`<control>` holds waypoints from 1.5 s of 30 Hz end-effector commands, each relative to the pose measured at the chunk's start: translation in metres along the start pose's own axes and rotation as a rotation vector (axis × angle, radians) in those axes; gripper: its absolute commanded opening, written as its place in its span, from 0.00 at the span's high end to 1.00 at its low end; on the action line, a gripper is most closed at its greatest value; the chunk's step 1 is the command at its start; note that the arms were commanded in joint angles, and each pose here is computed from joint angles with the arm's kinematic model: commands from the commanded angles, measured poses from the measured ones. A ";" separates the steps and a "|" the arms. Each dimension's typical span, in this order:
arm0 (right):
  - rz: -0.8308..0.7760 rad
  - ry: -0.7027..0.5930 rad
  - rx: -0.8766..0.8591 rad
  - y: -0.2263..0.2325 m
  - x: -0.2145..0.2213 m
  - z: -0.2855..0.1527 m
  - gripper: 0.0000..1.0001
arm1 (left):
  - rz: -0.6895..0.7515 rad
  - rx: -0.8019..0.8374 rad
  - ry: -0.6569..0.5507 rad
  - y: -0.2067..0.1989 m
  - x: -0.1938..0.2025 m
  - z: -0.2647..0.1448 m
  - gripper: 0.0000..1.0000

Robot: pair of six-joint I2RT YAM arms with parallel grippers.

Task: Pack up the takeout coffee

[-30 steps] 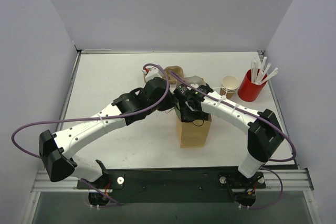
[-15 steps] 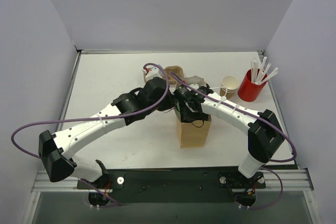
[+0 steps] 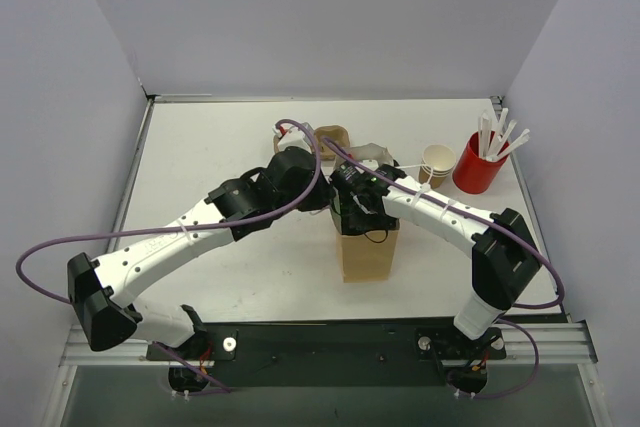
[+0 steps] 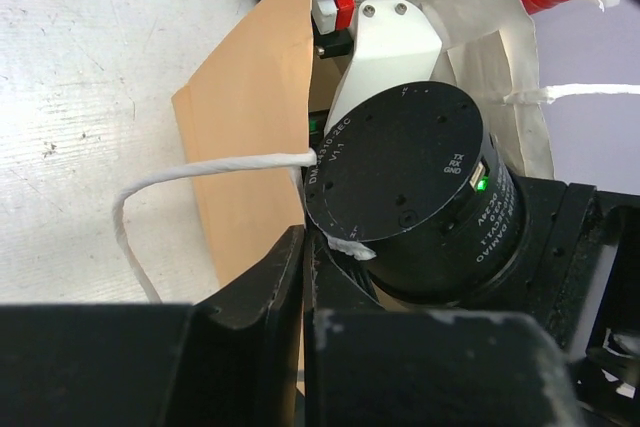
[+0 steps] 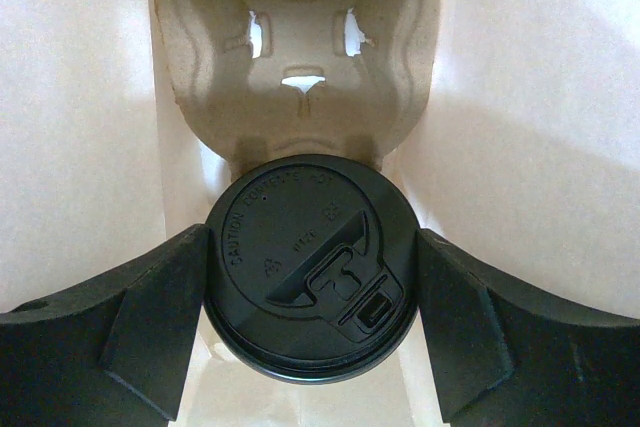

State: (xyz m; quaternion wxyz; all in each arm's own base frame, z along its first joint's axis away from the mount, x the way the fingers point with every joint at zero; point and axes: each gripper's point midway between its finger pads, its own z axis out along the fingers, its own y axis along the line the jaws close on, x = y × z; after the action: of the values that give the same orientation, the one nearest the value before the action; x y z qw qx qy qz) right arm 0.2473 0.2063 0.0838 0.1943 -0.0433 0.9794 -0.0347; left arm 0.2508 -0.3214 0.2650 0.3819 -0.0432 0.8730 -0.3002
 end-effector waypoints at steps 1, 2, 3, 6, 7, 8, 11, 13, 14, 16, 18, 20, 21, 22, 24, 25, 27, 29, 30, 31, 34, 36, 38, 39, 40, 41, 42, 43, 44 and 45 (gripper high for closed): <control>-0.060 0.200 0.102 -0.023 0.051 0.015 0.60 | 0.026 0.090 -0.043 -0.018 -0.018 -0.016 0.91; -0.053 0.198 0.103 -0.023 0.050 0.015 0.60 | 0.029 0.089 -0.040 -0.017 -0.017 -0.015 0.97; -0.051 0.203 0.105 -0.024 0.051 0.015 0.60 | 0.028 0.095 -0.043 -0.019 -0.018 -0.015 1.00; -0.043 0.205 0.112 -0.026 0.050 0.015 0.60 | 0.032 0.103 -0.033 -0.020 -0.015 -0.014 1.00; -0.043 0.207 0.116 -0.026 0.051 0.016 0.60 | 0.032 0.105 -0.033 -0.021 -0.014 -0.014 1.00; -0.042 0.213 0.123 -0.028 0.052 0.016 0.60 | 0.030 0.105 -0.036 -0.021 -0.015 -0.015 1.00; -0.034 0.219 0.133 -0.031 0.054 0.017 0.60 | 0.022 0.113 -0.043 -0.022 -0.016 -0.018 1.00; -0.030 0.220 0.137 -0.032 0.054 0.018 0.60 | 0.024 0.117 -0.041 -0.023 -0.015 -0.018 1.00; -0.029 0.219 0.139 -0.032 0.053 0.018 0.60 | 0.025 0.115 -0.043 -0.023 -0.016 -0.018 1.00; -0.026 0.219 0.139 -0.032 0.053 0.018 0.59 | 0.022 0.117 -0.043 -0.024 -0.016 -0.019 1.00; -0.027 0.224 0.151 -0.033 0.053 0.019 0.60 | 0.020 0.115 -0.043 -0.023 -0.015 -0.019 1.00; -0.030 0.227 0.153 -0.033 0.054 0.020 0.60 | 0.014 0.117 -0.045 -0.023 -0.016 -0.020 1.00; -0.030 0.227 0.155 -0.034 0.054 0.020 0.60 | 0.015 0.115 -0.045 -0.023 -0.016 -0.021 1.00; -0.033 0.232 0.163 -0.035 0.056 0.021 0.60 | 0.014 0.116 -0.044 -0.023 -0.015 -0.021 1.00; -0.031 0.231 0.166 -0.036 0.056 0.021 0.60 | 0.011 0.120 -0.047 -0.024 -0.016 -0.022 1.00; -0.030 0.230 0.168 -0.036 0.057 0.021 0.60 | 0.011 0.122 -0.047 -0.025 -0.017 -0.023 1.00; -0.029 0.230 0.170 -0.037 0.056 0.021 0.60 | 0.009 0.123 -0.045 -0.026 -0.017 -0.022 1.00; -0.030 0.233 0.171 -0.037 0.057 0.021 0.60 | 0.010 0.120 -0.044 -0.025 -0.016 -0.022 1.00; -0.030 0.231 0.171 -0.037 0.057 0.022 0.60 | 0.010 0.123 -0.046 -0.026 -0.017 -0.023 1.00; -0.030 0.231 0.171 -0.037 0.057 0.022 0.60 | 0.010 0.124 -0.047 -0.026 -0.017 -0.023 1.00; -0.036 0.240 0.178 -0.038 0.059 0.024 0.60 | 0.010 0.128 -0.046 -0.028 -0.017 -0.024 1.00; -0.037 0.241 0.183 -0.039 0.060 0.024 0.59 | 0.008 0.128 -0.048 -0.028 -0.019 -0.024 1.00; -0.037 0.242 0.182 -0.038 0.059 0.024 0.60 | 0.009 0.127 -0.045 -0.028 -0.018 -0.023 1.00; -0.036 0.240 0.182 -0.038 0.059 0.024 0.60 | 0.009 0.128 -0.044 -0.028 -0.017 -0.023 1.00; -0.034 0.240 0.180 -0.038 0.059 0.023 0.60 | 0.009 0.128 -0.044 -0.029 -0.018 -0.023 1.00; -0.032 0.238 0.179 -0.037 0.058 0.023 0.60 | 0.009 0.127 -0.041 -0.029 -0.017 -0.023 1.00; -0.033 0.236 0.175 -0.036 0.057 0.023 0.60 | 0.008 0.128 -0.042 -0.029 -0.017 -0.023 1.00; -0.032 0.239 0.179 -0.037 0.058 0.023 0.60 | 0.007 0.127 -0.041 -0.029 -0.017 -0.023 1.00; -0.032 0.238 0.179 -0.037 0.057 0.023 0.60 | 0.007 0.127 -0.041 -0.029 -0.017 -0.023 1.00; -0.033 0.239 0.181 -0.037 0.057 0.023 0.60 | 0.007 0.127 -0.041 -0.029 -0.017 -0.023 1.00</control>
State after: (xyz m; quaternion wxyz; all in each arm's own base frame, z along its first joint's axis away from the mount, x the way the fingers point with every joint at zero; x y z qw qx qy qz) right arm 0.2496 0.2041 0.0834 0.1921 -0.0354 0.9800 -0.0384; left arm 0.2489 -0.3223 0.2660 0.3856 -0.0223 0.8707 -0.3044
